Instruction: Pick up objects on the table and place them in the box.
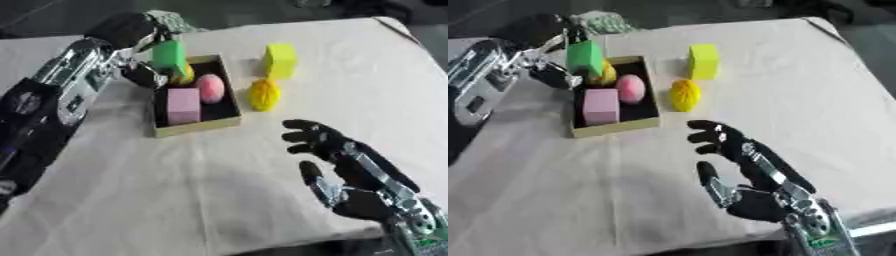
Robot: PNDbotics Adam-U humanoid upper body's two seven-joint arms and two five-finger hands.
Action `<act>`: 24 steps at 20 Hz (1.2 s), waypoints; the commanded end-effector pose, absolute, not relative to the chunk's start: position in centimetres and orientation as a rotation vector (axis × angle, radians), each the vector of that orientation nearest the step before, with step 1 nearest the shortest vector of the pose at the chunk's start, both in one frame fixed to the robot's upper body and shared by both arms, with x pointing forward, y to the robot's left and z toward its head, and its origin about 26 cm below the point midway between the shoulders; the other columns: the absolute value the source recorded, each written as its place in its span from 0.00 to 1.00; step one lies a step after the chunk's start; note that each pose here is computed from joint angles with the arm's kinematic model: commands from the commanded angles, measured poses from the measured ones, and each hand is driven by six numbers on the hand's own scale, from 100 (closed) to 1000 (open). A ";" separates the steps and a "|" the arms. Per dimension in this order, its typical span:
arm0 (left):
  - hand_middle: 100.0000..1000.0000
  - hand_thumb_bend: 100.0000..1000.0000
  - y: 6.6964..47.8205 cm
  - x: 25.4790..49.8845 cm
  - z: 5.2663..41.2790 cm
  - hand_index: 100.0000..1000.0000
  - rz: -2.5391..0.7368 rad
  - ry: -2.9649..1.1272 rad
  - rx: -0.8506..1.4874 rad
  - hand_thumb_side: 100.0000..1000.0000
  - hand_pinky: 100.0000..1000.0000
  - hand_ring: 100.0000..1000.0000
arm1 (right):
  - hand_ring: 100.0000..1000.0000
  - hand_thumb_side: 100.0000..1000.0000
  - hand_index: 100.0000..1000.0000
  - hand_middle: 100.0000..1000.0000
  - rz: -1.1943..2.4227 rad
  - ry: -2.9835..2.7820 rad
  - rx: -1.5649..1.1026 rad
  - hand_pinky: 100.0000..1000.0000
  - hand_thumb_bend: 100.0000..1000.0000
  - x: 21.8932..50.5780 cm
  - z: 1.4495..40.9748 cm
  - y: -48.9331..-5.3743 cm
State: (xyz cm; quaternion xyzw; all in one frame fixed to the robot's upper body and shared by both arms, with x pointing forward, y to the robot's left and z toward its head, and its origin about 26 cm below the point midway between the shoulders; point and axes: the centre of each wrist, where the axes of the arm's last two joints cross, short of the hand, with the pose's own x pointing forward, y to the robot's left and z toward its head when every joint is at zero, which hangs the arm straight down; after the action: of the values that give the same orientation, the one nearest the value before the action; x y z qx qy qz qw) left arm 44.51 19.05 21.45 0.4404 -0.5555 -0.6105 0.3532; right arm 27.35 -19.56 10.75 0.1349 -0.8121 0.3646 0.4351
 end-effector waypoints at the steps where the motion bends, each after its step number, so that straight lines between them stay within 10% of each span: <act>1: 0.61 0.02 19.1 44.9 21.8 0.80 -1.582 -1.443 1.151 0.20 0.72 0.63 | 0.89 0.32 0.80 0.92 0.915 -2.042 0.345 0.81 0.00 27.4 11.3 -19.5; 15: 0.87 0.19 19.1 44.2 22.6 0.97 -1.749 -1.349 1.066 0.59 0.83 0.81 | 0.89 0.32 0.80 0.92 0.910 -2.039 0.337 0.81 0.00 27.4 11.2 -19.6; 24: 0.74 0.00 21.9 41.7 26.4 0.90 -1.671 -1.553 1.116 0.28 0.80 0.74 | 0.89 0.29 0.81 0.92 0.926 -2.054 0.252 0.81 0.00 27.2 11.8 -21.0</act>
State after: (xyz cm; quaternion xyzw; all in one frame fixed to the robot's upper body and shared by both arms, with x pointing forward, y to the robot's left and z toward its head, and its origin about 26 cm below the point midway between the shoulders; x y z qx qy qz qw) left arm 42.27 20.84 24.08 0.4016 -0.5668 -0.6457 0.3171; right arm 27.30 -20.40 10.88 0.1178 -0.8154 0.3627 0.4357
